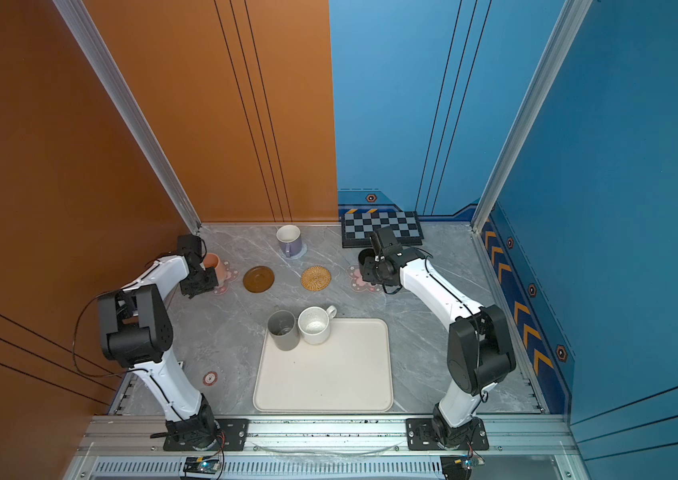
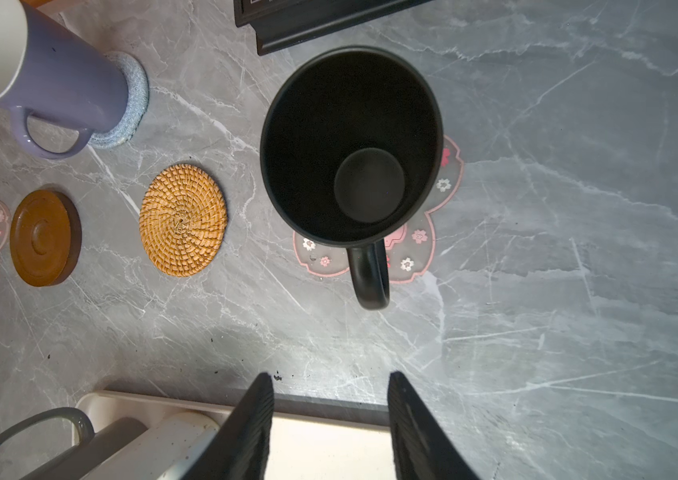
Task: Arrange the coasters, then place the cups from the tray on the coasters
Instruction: 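Open the left gripper to release the pink mug and raise it, then move the left gripper over the grey mug on the tray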
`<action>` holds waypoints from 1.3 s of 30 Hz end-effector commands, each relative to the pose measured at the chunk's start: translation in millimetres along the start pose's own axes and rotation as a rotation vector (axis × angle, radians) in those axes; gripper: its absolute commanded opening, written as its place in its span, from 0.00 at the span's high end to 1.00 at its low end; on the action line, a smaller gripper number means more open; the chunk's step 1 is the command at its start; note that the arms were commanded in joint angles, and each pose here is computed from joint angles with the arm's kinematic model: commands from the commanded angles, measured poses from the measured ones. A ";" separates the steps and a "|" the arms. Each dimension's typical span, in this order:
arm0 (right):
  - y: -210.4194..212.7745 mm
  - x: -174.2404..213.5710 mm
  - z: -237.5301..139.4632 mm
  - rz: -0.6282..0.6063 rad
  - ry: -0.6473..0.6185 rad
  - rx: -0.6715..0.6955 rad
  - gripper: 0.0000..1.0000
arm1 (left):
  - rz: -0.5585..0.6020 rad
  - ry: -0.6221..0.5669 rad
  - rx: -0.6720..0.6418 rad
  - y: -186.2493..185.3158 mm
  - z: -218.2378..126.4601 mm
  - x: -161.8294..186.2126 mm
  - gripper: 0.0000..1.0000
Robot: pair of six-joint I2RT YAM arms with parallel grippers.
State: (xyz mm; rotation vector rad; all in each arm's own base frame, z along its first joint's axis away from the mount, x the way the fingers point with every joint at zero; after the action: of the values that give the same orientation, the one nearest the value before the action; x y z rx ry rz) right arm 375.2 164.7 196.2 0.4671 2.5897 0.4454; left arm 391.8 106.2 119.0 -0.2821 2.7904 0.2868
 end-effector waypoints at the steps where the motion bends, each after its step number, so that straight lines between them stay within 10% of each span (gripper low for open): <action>1: 12.5 7.5 -14.9 -0.084 0.013 -0.035 0.51 | -0.013 -0.014 -0.036 9.2 -32.2 4.2 0.73; 11: 45.9 41.8 -11.2 -0.307 0.105 -0.102 0.50 | 0.089 -0.123 -0.064 -8.4 -130.5 24.0 0.65; 18: 64.2 58.2 -12.7 -0.367 0.122 -0.132 0.50 | 0.153 -0.203 0.173 -73.0 -170.8 57.6 0.67; 30: 53.0 79.8 -32.1 -0.399 0.095 -0.112 0.51 | 0.360 -0.157 0.378 -213.1 -158.1 78.2 0.70; 39: 36.5 82.4 -49.0 -0.383 0.055 -0.099 0.50 | 0.429 -0.040 0.342 -253.2 -116.0 90.5 0.71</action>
State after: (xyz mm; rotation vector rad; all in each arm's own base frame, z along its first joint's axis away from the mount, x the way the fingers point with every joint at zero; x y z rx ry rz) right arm 296.7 229.6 216.9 -0.1011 2.6186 0.5017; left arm 328.7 -172.3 159.6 0.4141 2.7528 -0.0801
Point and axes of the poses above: each gripper's point midway between its finger pads, its own z axis out along the fingers, its own y axis along the line the jaws close on, x = y × z, the point moved 5 cm from there along -z, back along the fingers, and after that the axes turned 14 degrees about z, right-handed, at the moved point
